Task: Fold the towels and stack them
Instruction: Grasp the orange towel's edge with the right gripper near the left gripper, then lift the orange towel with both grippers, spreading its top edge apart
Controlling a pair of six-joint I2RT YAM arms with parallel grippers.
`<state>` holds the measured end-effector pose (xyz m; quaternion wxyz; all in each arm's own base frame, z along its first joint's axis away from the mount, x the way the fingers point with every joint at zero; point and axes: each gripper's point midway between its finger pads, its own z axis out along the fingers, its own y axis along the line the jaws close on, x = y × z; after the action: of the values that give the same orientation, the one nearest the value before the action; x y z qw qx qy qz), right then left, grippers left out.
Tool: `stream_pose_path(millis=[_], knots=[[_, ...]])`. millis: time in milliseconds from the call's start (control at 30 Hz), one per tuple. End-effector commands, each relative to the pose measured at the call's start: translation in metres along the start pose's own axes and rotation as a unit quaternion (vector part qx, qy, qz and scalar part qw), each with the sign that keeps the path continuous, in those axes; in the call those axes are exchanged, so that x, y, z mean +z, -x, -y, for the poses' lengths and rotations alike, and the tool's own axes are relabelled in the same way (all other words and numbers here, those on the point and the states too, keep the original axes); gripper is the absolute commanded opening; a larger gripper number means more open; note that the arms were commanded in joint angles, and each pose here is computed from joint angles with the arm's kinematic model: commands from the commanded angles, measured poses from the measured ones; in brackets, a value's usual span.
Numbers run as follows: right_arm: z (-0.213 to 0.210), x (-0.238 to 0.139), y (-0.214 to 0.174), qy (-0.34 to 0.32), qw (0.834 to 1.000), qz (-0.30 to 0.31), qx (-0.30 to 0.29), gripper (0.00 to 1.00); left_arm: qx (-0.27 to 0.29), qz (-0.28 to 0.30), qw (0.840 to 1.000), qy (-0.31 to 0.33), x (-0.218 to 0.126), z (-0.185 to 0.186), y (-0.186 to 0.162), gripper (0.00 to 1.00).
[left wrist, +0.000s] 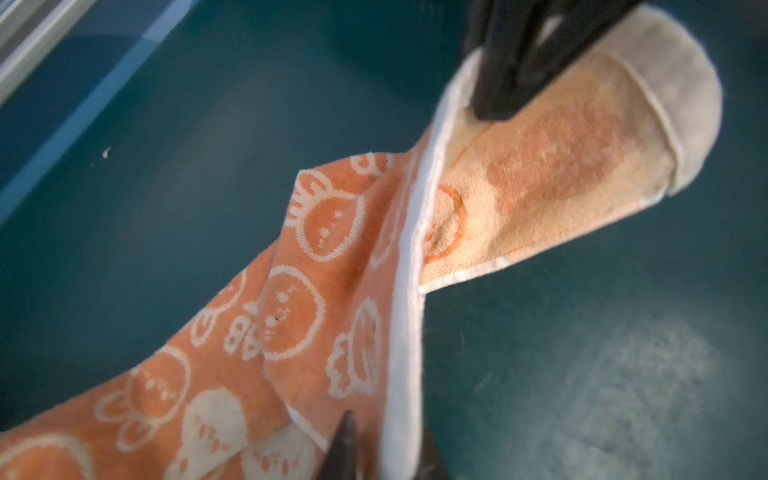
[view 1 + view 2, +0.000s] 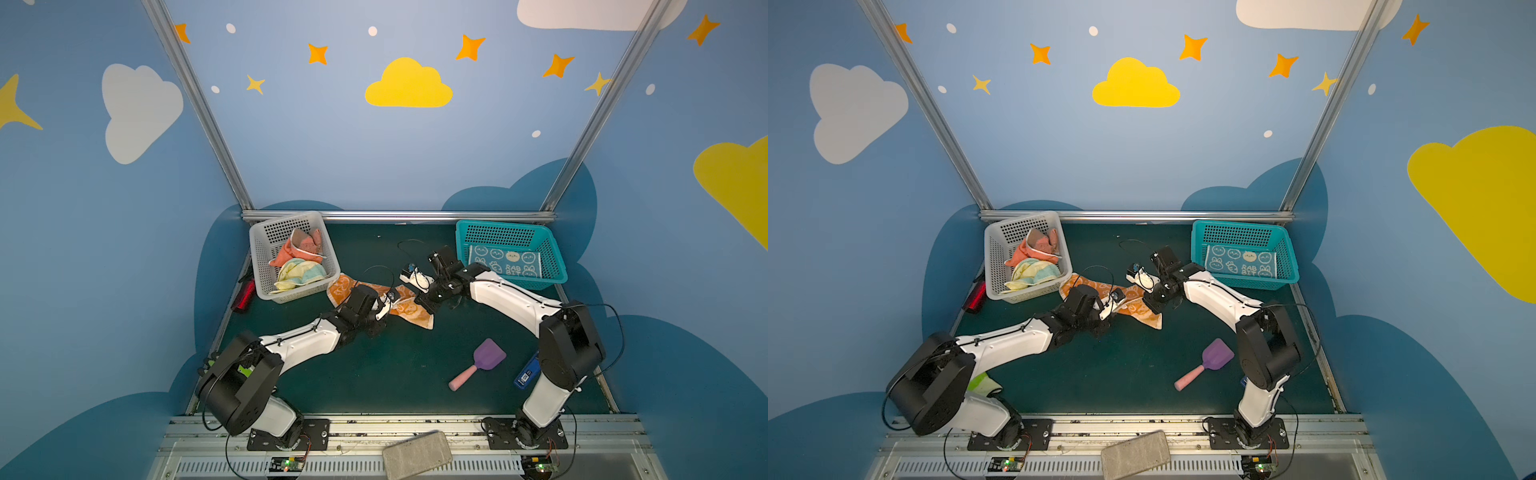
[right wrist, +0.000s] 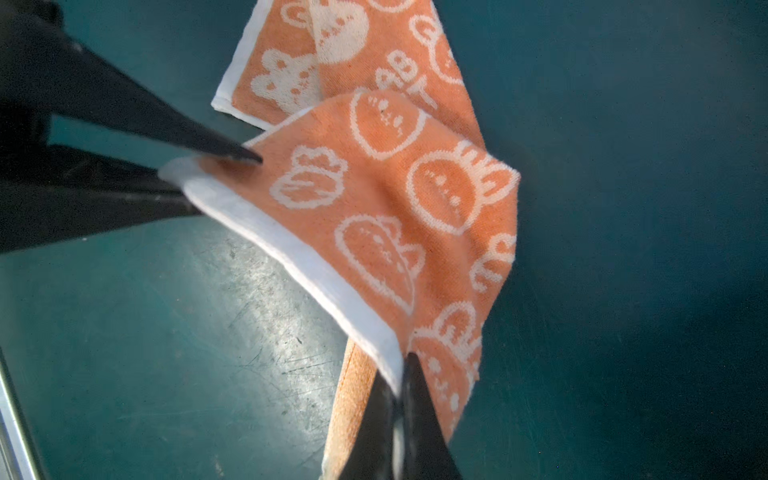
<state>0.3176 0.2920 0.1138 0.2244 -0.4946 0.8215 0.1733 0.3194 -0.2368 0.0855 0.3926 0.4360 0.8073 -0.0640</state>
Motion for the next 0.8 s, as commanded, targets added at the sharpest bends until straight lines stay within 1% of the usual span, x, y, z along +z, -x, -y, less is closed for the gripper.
stream_pose_path(millis=[0,67,133,200,367,467,633,767], knots=[[-0.002,-0.015,0.013,0.003,1.0,0.026,0.008,0.0,0.015,0.0,1.0,0.008,0.0,-0.007,0.01,0.04],[0.0,-0.011,0.012,0.0,0.999,0.024,0.027,0.0,0.019,-0.003,1.0,0.014,0.0,-0.011,0.012,0.04],[0.005,-0.004,0.009,-0.007,0.997,0.02,0.071,0.0,0.013,-0.003,1.0,0.026,-0.002,-0.018,0.019,0.04],[0.008,0.006,0.002,-0.01,0.993,0.014,0.115,0.05,0.002,-0.003,0.999,0.039,-0.006,-0.027,0.029,0.04],[0.01,0.027,-0.015,-0.017,0.976,0.02,0.216,0.12,-0.038,-0.011,0.998,0.053,-0.012,-0.044,0.048,0.04],[0.016,0.035,-0.03,-0.037,0.964,0.021,0.264,0.13,-0.046,-0.025,0.997,0.052,-0.01,-0.049,0.05,0.04],[0.017,0.042,-0.051,-0.052,0.954,0.014,0.296,0.14,-0.054,-0.045,0.996,0.057,-0.005,-0.056,0.052,0.04],[0.013,0.043,-0.063,-0.048,0.951,0.009,0.307,0.15,-0.056,-0.055,0.994,0.071,-0.002,-0.062,0.052,0.04]])
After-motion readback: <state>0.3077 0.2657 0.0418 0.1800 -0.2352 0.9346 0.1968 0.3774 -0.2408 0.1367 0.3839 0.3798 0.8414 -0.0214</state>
